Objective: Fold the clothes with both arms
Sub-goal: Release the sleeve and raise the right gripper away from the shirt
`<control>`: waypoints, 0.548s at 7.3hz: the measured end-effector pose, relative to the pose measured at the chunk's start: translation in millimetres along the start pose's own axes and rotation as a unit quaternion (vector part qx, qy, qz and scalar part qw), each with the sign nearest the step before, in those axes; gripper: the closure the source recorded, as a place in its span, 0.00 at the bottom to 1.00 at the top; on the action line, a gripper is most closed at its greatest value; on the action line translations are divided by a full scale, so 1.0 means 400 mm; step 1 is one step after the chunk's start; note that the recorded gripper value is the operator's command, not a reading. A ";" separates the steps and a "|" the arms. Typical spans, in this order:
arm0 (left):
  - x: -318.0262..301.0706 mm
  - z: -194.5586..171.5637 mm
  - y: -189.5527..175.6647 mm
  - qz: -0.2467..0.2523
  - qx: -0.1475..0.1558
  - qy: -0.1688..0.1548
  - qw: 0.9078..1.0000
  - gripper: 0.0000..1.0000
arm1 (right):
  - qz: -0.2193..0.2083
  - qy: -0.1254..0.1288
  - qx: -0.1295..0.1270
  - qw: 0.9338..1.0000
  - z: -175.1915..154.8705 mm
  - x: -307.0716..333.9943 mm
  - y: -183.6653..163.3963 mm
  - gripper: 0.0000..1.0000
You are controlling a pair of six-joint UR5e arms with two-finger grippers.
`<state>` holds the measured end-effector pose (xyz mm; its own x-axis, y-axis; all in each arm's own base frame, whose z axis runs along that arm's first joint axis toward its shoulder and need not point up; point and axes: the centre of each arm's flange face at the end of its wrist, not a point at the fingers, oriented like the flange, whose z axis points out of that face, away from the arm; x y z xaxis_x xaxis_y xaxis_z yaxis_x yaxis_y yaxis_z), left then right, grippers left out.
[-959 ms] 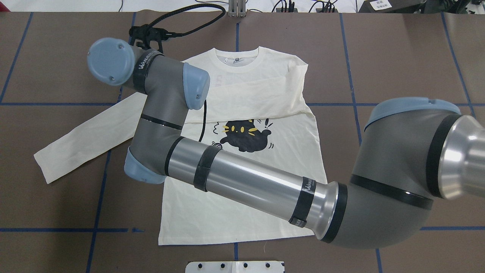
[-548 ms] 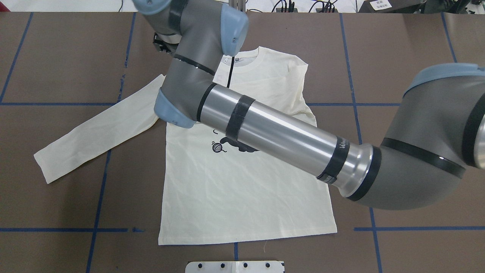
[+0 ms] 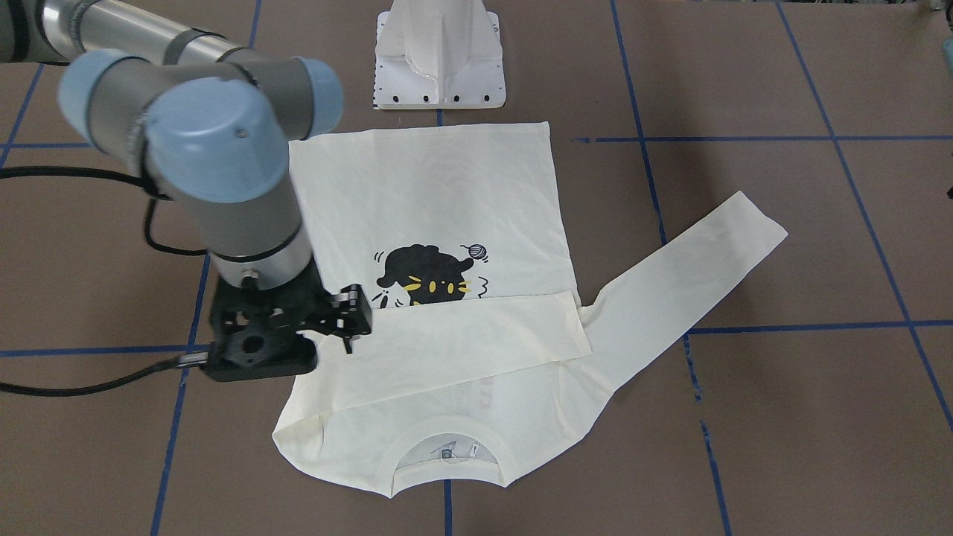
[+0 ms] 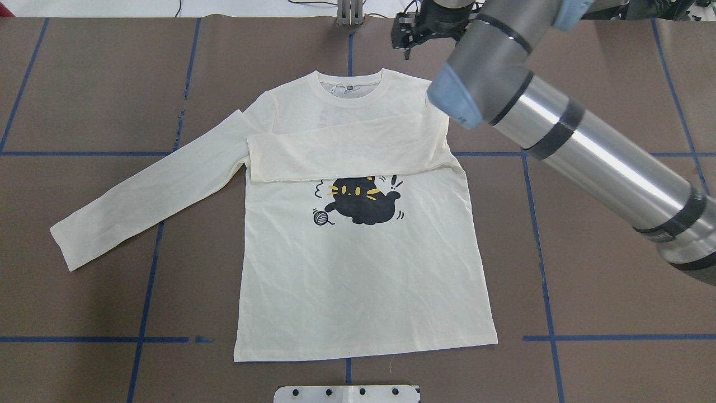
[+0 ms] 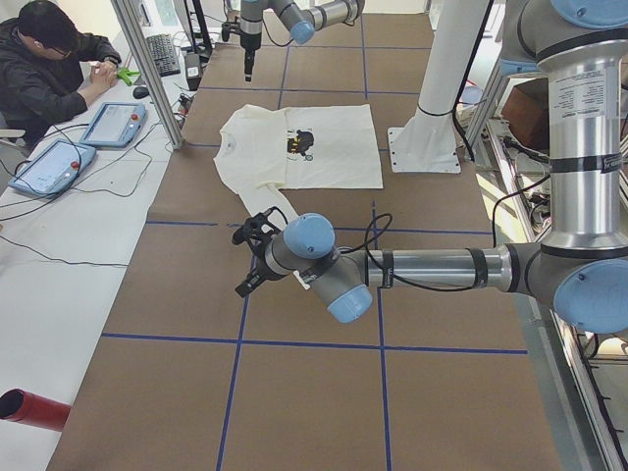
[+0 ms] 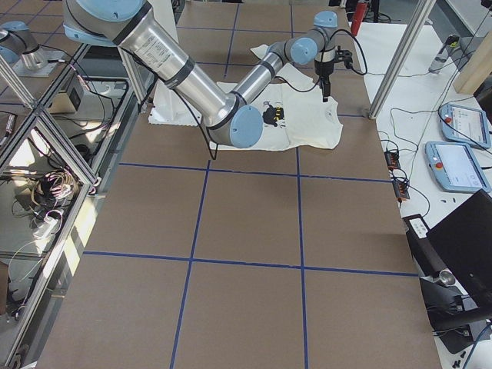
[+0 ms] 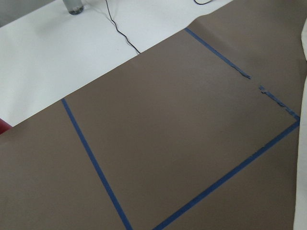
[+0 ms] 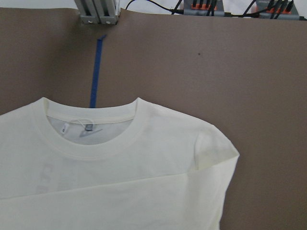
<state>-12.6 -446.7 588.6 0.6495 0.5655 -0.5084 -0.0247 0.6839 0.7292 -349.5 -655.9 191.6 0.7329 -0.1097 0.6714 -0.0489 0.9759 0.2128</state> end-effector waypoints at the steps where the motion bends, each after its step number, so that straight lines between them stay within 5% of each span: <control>1: 0.032 0.021 0.045 -0.001 -0.005 -0.001 1.000 0.00 | -0.033 -0.006 -0.008 0.999 -0.008 0.183 0.027 0.00; 4: 0.233 0.119 0.082 -0.021 -0.024 0.013 0.999 0.01 | -0.082 -0.011 -0.028 0.996 -0.019 0.571 0.155 0.00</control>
<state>83.2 -393.3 587.0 0.6313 0.5466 -0.5502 -0.0351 0.7288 0.6838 -179.9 -619.0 352.7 0.7121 -0.2730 0.6468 0.1094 0.9532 0.2818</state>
